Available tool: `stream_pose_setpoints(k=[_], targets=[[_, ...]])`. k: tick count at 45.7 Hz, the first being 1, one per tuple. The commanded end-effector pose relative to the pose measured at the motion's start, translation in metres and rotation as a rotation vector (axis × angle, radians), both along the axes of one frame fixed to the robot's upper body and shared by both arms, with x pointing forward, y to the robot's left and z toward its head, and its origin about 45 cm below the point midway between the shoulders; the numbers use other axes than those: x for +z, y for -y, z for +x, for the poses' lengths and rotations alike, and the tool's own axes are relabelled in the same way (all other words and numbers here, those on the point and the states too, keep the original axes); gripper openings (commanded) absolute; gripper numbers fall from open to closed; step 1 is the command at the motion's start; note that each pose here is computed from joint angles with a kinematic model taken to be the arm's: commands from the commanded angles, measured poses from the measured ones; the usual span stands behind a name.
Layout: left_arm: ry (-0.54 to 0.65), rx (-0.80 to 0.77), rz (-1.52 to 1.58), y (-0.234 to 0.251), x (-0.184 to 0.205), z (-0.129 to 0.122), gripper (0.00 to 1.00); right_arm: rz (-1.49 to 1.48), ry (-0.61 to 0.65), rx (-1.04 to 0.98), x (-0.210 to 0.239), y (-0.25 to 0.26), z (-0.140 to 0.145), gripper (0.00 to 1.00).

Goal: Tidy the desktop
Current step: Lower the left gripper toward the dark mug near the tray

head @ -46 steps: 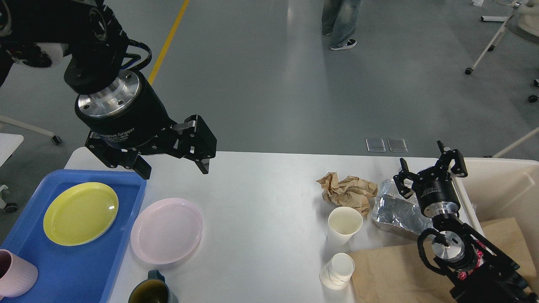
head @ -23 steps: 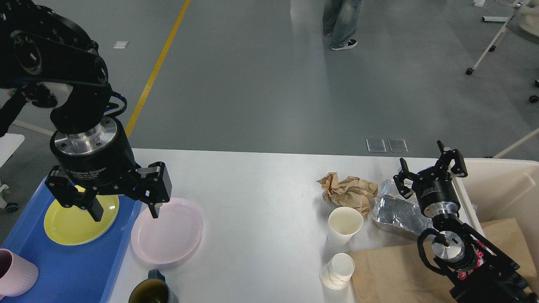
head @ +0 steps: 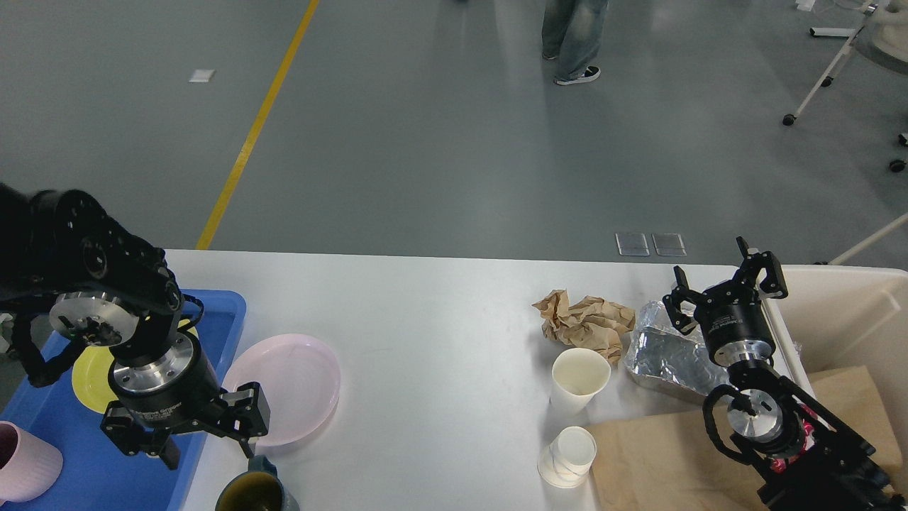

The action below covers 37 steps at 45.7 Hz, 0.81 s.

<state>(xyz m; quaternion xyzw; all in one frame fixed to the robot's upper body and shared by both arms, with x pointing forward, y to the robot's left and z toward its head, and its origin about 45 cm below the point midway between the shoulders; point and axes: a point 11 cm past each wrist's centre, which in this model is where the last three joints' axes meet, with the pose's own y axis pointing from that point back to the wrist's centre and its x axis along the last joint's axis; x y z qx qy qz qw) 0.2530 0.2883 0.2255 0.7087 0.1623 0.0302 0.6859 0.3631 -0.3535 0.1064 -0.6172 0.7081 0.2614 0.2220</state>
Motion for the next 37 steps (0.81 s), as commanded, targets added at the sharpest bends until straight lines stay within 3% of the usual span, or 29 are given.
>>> stream_pose_setpoints(k=[1,11,18,37], targets=[[-0.001,-0.033,-0.004,-0.014,-0.024,-0.011,0.78,0.0,0.0,0.0,0.0,0.0,0.0,1.0],[-0.003,-0.096,0.012,-0.02,-0.054,-0.025,0.78,0.0,0.001,0.001,0.0,0.0,0.0,1.0],[0.021,-0.104,-0.005,-0.016,-0.081,-0.022,0.8,0.0,0.001,0.001,0.0,0.0,0.0,1.0],[0.057,-0.169,-0.01,-0.012,-0.104,-0.028,0.75,0.0,0.001,0.001,0.0,0.0,0.0,1.0]])
